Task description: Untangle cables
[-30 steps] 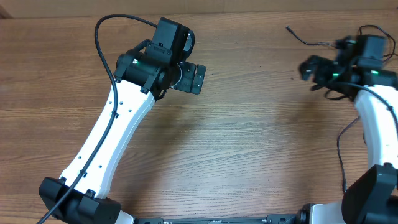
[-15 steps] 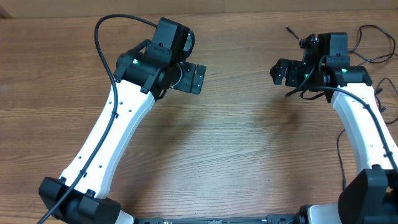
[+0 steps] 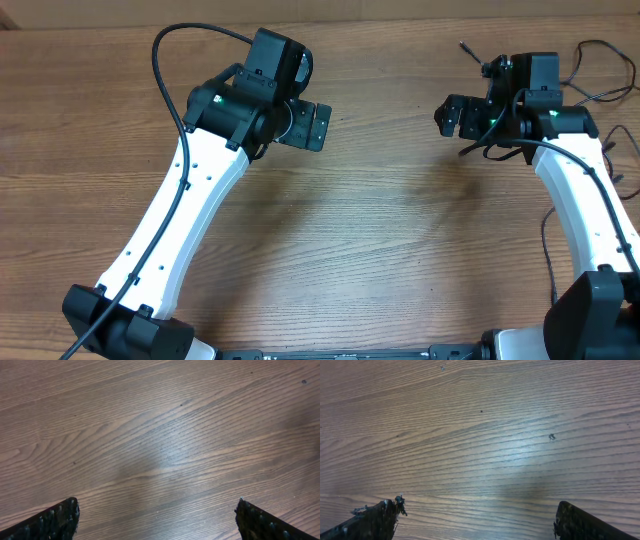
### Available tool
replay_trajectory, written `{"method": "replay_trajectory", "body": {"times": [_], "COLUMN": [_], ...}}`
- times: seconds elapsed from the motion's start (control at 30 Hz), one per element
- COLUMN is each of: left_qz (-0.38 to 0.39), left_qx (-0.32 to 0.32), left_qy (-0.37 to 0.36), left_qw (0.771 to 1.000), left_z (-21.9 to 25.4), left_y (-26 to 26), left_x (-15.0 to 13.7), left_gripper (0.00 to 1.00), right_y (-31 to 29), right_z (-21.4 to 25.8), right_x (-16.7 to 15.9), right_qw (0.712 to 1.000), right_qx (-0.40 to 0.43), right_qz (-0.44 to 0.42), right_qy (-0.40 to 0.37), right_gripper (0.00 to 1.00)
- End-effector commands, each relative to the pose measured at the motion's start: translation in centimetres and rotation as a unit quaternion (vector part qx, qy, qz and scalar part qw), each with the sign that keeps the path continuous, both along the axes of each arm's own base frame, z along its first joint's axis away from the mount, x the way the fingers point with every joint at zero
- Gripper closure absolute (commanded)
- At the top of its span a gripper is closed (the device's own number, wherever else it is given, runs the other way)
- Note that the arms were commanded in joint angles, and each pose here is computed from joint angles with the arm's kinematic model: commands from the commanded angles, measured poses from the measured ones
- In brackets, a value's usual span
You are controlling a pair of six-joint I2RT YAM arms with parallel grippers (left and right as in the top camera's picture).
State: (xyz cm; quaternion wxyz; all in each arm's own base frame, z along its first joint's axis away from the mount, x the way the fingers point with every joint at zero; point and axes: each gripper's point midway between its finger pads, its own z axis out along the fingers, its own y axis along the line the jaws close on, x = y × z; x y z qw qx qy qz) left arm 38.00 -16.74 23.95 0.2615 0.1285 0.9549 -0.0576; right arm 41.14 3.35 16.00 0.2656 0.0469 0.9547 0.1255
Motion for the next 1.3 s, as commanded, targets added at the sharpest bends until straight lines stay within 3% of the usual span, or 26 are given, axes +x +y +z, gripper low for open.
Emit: {"method": "replay_trajectory", "body": {"times": [0.0, 0.8, 1.03, 1.27], "left_qz": [-0.007, -0.005, 0.008, 0.023], "left_qx": [0.009, 0.01, -0.007, -0.059], "left_qy": [-0.001, -0.015, -0.091, -0.212], "left_qw": [1.0, 1.0, 0.996, 0.975], "left_z": [-0.2, 0.8, 5.8, 14.1], "left_y": [-0.1, 0.3, 1.4, 3.1], "left_x": [0.0, -0.1, -0.8, -2.8], "left_gripper": [0.0, 0.0, 0.0, 0.0], "right_y": [-0.1, -0.1, -0.1, -0.1], "right_z": [1.7, 1.7, 1.7, 1.7], "right_x": [0.1, 0.1, 0.1, 0.1], "right_qw": [1.0, 1.0, 1.0, 1.0], "right_qx": [-0.004, -0.004, -0.004, -0.004], "right_qz": [0.0, 0.0, 0.0, 0.0], "right_qy": [-0.023, -0.023, -0.023, -0.023], "right_gripper": [0.0, 0.0, 0.0, 0.0]}}
